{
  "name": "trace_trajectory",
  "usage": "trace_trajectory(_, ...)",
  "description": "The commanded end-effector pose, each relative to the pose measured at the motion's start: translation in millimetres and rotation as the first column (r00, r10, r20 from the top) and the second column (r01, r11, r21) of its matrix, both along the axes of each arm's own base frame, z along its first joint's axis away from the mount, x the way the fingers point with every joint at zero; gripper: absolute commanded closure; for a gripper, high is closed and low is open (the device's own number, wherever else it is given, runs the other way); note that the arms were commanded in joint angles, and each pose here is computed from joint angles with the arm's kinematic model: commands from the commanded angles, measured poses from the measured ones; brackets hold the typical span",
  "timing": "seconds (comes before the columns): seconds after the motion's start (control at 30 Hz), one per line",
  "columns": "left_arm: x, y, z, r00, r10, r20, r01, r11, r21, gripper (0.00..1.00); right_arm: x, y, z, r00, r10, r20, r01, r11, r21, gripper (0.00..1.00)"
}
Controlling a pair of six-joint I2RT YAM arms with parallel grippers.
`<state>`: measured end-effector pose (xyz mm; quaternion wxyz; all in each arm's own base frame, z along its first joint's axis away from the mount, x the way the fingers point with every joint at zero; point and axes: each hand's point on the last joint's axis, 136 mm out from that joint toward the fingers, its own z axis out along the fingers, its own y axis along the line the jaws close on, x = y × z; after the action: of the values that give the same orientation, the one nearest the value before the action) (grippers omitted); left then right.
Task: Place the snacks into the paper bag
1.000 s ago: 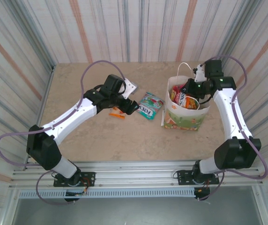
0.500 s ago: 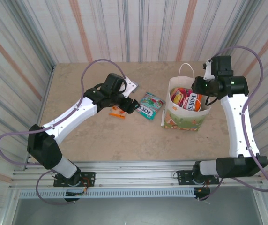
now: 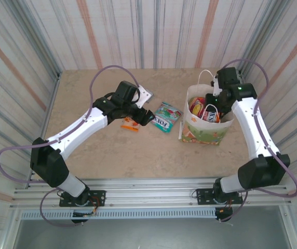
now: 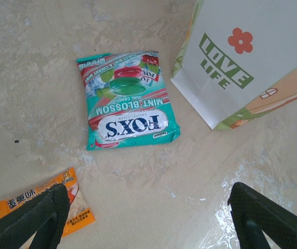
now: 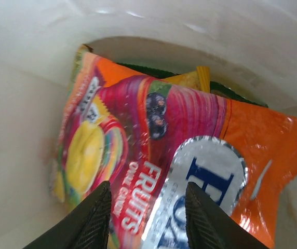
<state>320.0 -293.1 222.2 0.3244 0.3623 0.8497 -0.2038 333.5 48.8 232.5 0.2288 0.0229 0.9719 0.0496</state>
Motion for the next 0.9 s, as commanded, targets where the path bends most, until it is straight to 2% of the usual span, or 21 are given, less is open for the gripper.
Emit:
trace_trajectory(0.0, -4, 3, 2, 1.000, 0.003, -0.008, -0.003, 1.000, 0.013, 0.16, 10, -1, -18, 1.000, 0.022, -0.015, -0.022, 0.999, -0.039, 0.59)
trace_trajectory(0.3, -5, 6, -2, 1.000, 0.014, -0.016, -0.013, 1.000, 0.022, 0.16, 18, -10, -92, 0.990, -0.003, -0.139, -0.005, 0.998, -0.057, 0.60)
trace_trajectory(0.43, -5, 7, -3, 1.000, 0.015, -0.016, -0.015, 1.000, 0.027, 0.16, 17, -10, -108, 0.985, -0.001, -0.174, -0.010, 0.998, -0.058, 0.59)
trace_trajectory(0.57, -4, 7, -4, 1.000, 0.025, -0.019, -0.024, 0.999, 0.031, 0.16, 19, -6, -84, 0.993, 0.009, -0.119, -0.015, 0.999, -0.044, 0.57)
trace_trajectory(0.87, 14, 4, -8, 0.993, 0.096, -0.069, -0.095, 0.995, 0.018, 0.16, 5, 0, 42, 0.983, 0.043, 0.180, -0.046, 0.999, 0.010, 0.50)
